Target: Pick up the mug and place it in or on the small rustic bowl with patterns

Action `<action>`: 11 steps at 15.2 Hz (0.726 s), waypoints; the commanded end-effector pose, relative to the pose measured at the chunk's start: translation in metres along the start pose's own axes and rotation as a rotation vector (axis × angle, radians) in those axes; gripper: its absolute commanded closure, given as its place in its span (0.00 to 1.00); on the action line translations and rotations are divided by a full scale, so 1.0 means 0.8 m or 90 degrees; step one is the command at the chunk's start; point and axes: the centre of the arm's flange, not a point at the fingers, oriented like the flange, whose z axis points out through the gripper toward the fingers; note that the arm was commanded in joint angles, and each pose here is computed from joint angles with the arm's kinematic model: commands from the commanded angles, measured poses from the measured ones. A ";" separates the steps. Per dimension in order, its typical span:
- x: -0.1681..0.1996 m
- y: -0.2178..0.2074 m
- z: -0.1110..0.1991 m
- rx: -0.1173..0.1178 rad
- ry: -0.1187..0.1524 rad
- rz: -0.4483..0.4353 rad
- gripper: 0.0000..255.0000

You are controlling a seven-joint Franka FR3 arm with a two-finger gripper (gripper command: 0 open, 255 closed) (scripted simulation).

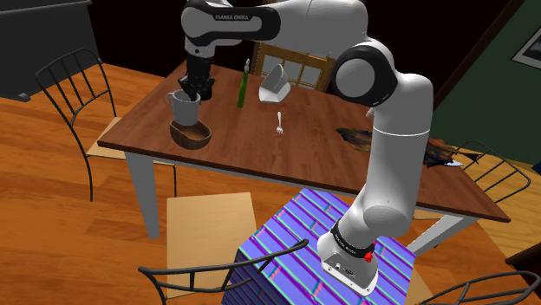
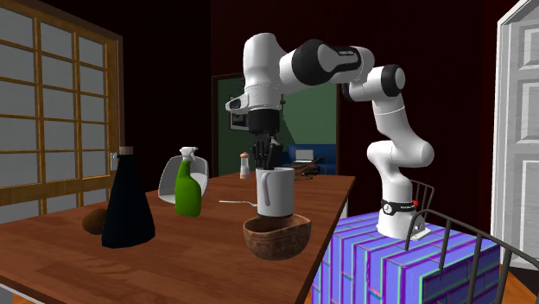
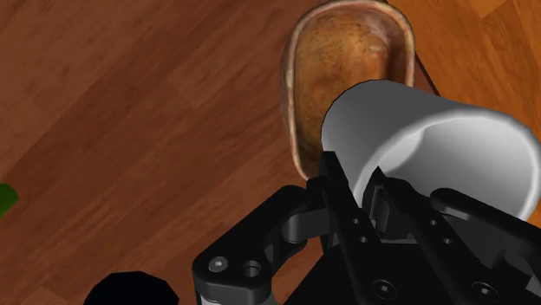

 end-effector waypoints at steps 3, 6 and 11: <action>-0.001 0.001 0.018 0.000 0.000 0.000 1.00; -0.001 0.001 0.018 0.000 0.000 0.000 1.00; -0.001 0.001 0.018 0.000 0.000 0.000 0.00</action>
